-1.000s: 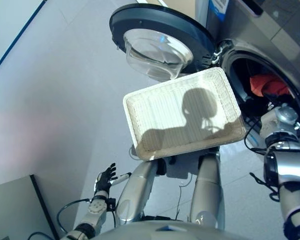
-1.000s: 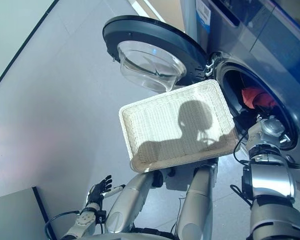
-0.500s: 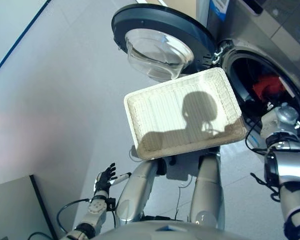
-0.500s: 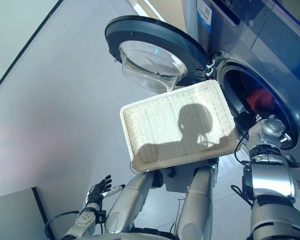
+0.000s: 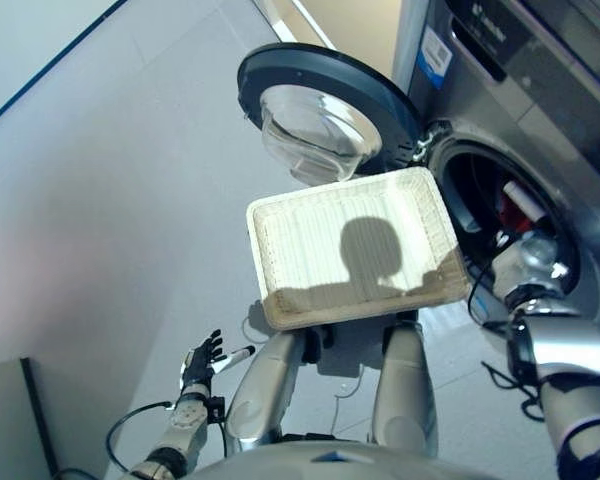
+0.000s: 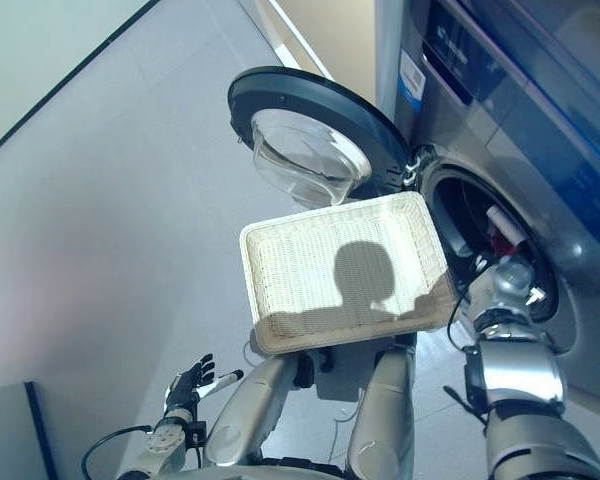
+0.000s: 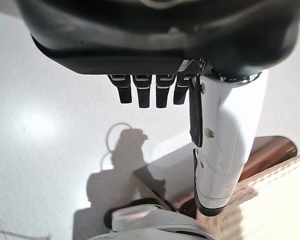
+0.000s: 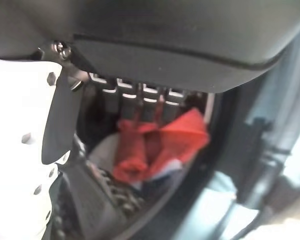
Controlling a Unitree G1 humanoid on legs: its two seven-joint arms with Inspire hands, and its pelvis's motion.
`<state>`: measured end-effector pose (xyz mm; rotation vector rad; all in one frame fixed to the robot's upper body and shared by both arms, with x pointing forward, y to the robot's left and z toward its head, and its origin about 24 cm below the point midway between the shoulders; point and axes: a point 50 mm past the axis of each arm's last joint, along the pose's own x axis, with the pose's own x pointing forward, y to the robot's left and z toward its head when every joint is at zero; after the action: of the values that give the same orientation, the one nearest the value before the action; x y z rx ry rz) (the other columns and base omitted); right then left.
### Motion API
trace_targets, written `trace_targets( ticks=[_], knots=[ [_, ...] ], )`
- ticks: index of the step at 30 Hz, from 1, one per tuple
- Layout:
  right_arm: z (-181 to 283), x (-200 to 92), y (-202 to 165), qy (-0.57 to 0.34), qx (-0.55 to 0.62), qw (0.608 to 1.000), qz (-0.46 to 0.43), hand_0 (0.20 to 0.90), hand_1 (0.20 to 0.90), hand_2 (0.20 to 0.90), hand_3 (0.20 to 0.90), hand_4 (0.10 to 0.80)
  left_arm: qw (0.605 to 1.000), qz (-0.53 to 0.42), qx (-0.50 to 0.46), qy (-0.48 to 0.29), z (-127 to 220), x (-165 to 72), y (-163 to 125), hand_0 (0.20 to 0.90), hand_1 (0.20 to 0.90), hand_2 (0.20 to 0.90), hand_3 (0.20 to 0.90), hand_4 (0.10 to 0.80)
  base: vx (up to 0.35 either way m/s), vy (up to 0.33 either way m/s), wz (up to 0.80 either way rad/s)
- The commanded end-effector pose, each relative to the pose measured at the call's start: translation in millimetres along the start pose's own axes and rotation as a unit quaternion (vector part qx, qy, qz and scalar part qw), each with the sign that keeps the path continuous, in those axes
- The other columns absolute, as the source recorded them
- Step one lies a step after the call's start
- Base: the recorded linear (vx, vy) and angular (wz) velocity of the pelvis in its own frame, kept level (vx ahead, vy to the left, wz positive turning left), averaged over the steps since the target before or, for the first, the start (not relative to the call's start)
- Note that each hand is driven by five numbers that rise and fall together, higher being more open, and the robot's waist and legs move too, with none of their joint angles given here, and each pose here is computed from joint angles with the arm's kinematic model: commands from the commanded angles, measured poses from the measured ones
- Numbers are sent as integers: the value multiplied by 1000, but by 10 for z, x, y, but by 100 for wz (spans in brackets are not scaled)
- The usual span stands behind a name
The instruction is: Pick up the clothes and place them into the washing machine
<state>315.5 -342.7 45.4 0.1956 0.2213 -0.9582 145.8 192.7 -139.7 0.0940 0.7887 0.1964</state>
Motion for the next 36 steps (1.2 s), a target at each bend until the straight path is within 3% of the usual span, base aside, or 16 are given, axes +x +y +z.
trace_targets(
  ticks=[1, 4, 7, 12, 27, 30, 31, 34, 36],
  knots=[
    [16, 4, -68, -38, 8, 999, 13, 900, 900, 900, 900, 800, 999, 21, 26, 20, -131, -33, 147, 900, 900, 900, 900, 800, 34, -69, 33],
    [-291, -70, -116, 5, 0, 1000, 13, 900, 900, 900, 900, 800, 999, 22, 31, 18, -118, -27, 166, 900, 900, 900, 900, 800, 23, -44, 36],
    [-834, -329, -37, 77, -11, 996, 43, 900, 900, 900, 900, 800, 998, 33, 51, 25, -123, -14, 259, 900, 900, 900, 900, 800, 74, -84, 54],
    [-1326, -637, -29, 145, -20, 986, 75, 900, 900, 900, 900, 800, 994, 59, 76, 52, -196, -23, 435, 900, 900, 900, 900, 800, 67, -76, 45],
    [-2000, -1110, -435, 237, -75, 962, 115, 900, 900, 900, 900, 800, 989, 58, 81, 109, -402, -100, 532, 900, 900, 900, 900, 800, 63, 7, 23],
    [-2156, -1211, -675, 263, -138, 946, 128, 900, 900, 900, 900, 800, 986, 32, 93, 133, -520, -156, 492, 900, 900, 900, 900, 800, 47, 25, 2],
    [-2256, -1295, -792, 275, -223, 921, 164, 900, 900, 900, 900, 800, 984, 26, 89, 152, -593, -194, 504, 900, 900, 900, 900, 800, 35, -9, -2],
    [-2311, -1357, -870, 278, -263, 905, 186, 900, 900, 900, 900, 800, 982, 23, 94, 160, -635, -219, 515, 900, 900, 900, 900, 800, 21, -15, -14],
    [-2417, -1478, -1064, 292, -323, 875, 213, 900, 900, 900, 900, 800, 981, 18, 97, 169, -689, -253, 505, 900, 900, 900, 900, 800, 1, -33, -25]
  ],
)
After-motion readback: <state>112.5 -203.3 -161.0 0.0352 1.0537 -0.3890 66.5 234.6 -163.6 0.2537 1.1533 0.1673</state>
